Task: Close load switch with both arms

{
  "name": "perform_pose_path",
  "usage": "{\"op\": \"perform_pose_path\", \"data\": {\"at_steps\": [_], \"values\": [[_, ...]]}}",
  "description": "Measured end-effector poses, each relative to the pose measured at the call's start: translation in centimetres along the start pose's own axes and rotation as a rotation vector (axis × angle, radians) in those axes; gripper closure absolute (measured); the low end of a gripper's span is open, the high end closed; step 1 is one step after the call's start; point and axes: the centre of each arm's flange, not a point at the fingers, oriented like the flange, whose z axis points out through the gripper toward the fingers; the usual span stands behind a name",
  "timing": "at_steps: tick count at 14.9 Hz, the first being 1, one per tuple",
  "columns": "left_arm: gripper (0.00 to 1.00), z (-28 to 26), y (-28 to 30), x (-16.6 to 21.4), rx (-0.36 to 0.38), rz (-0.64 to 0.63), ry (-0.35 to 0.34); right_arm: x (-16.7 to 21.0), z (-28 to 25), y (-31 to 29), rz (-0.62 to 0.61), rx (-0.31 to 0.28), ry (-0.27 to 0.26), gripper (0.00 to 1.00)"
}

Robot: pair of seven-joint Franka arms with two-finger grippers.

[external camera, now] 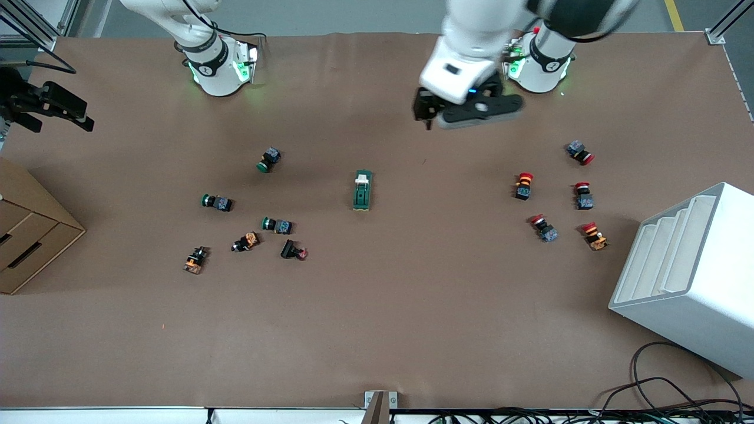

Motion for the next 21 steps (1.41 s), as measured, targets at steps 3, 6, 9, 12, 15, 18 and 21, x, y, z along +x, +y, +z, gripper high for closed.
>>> {"op": "perform_pose_path", "data": {"at_steps": [3,6,9,12,15,18,21], "values": [[0.0,4.0,6.3,-6.1,0.037,-0.113,0.065,0.0,0.1,0.0,0.0,0.0,-0.003,0.0],[0.0,11.3,12.6,-14.2,0.046,-0.253,0.215,0.0,0.1,0.0,0.001,0.0,-0.004,0.0],[0.0,19.6,15.8,-21.9,0.042,-0.327,0.356,0.0,0.1,0.0,0.0,0.0,-0.003,0.0],[0.0,25.9,16.8,-26.7,0.065,-0.292,0.454,0.1,0.2,-0.1,-0.001,0.0,-0.005,0.0],[0.0,31.6,16.0,-29.7,0.095,-0.205,0.565,0.1,0.5,-0.2,0.001,0.0,-0.01,0.0],[0.0,36.9,15.1,-32.2,0.069,-0.167,0.69,0.3,0.7,-1.2,0.024,-0.002,-0.011,0.0],[0.0,40.9,14.9,-31.8,0.003,-0.098,0.816,0.5,1.0,-3.9,0.058,-0.004,-0.004,0.0]]}}
